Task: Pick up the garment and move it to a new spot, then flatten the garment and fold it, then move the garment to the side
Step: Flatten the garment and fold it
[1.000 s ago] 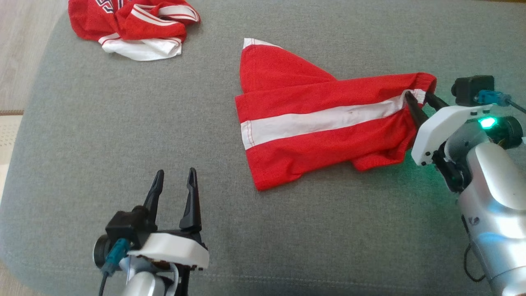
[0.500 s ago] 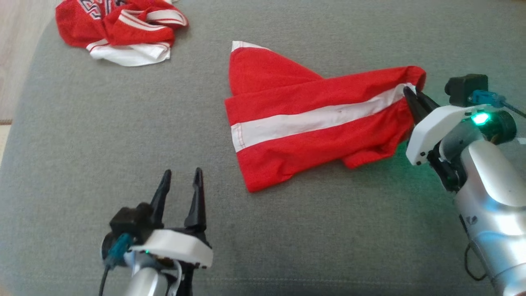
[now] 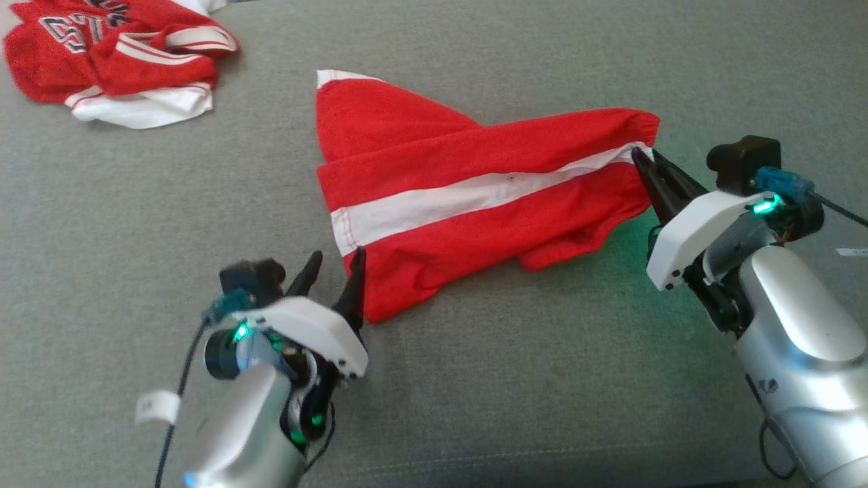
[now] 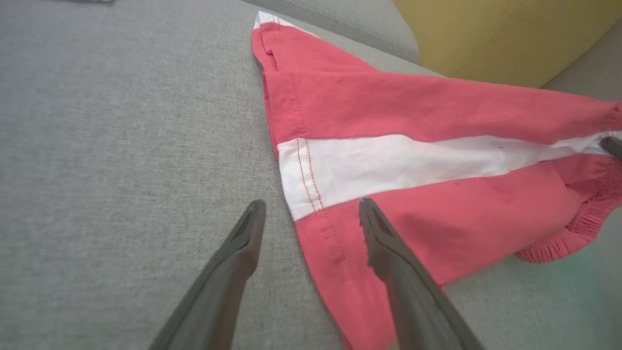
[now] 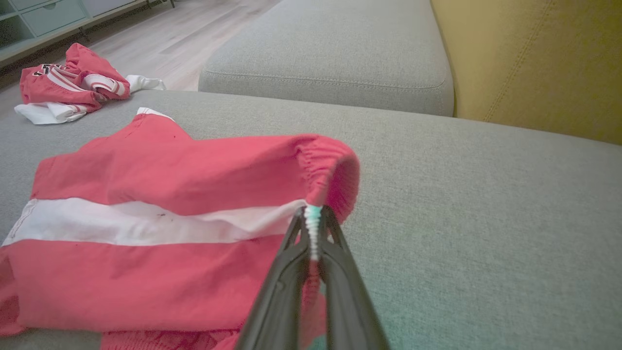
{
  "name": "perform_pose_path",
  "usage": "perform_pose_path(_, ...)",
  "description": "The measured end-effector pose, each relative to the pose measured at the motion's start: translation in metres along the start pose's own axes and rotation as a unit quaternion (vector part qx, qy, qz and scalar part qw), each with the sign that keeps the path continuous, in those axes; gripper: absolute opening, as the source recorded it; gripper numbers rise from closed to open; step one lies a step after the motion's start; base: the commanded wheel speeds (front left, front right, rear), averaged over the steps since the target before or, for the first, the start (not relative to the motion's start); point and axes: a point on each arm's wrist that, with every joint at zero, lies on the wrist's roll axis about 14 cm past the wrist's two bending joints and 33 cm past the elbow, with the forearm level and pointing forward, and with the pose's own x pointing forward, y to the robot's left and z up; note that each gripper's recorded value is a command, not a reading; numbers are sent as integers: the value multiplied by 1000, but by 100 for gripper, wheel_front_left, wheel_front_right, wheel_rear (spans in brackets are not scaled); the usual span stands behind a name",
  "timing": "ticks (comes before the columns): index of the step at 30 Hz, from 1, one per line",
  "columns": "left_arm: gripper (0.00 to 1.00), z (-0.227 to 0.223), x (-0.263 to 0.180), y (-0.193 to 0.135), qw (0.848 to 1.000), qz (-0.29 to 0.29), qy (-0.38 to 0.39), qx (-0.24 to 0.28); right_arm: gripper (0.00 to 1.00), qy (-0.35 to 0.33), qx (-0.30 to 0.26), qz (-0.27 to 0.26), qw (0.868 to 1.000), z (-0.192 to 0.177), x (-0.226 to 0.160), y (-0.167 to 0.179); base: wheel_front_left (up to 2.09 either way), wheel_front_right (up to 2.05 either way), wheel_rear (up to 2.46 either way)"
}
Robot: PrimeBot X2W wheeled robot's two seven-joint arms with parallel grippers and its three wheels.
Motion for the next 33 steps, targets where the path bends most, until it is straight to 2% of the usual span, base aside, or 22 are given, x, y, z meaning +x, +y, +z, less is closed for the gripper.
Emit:
perform_pose_path(13, 100, -11, 22, -2, 997, -6, 44, -59, 0, 8, 8, 3, 1000, -11, 1, 2, 0, 0, 0)
perform_pose_path(28, 100, -10, 27, -15, 998, -27, 27, -51, 0, 1, 15, 8, 1000, -10, 7, 6, 0, 0, 0)
perform_pose_path(31, 95, -4, 29, -15, 998, -25, 14, -49, 0, 3, 19, 7, 1000, -12, 7, 6, 0, 0, 0)
perform_pose_path(33, 96, 6, 33, -16, 999, -25, -5, -40, 0, 4, 21, 6, 1000, -15, 8, 5, 0, 0, 0)
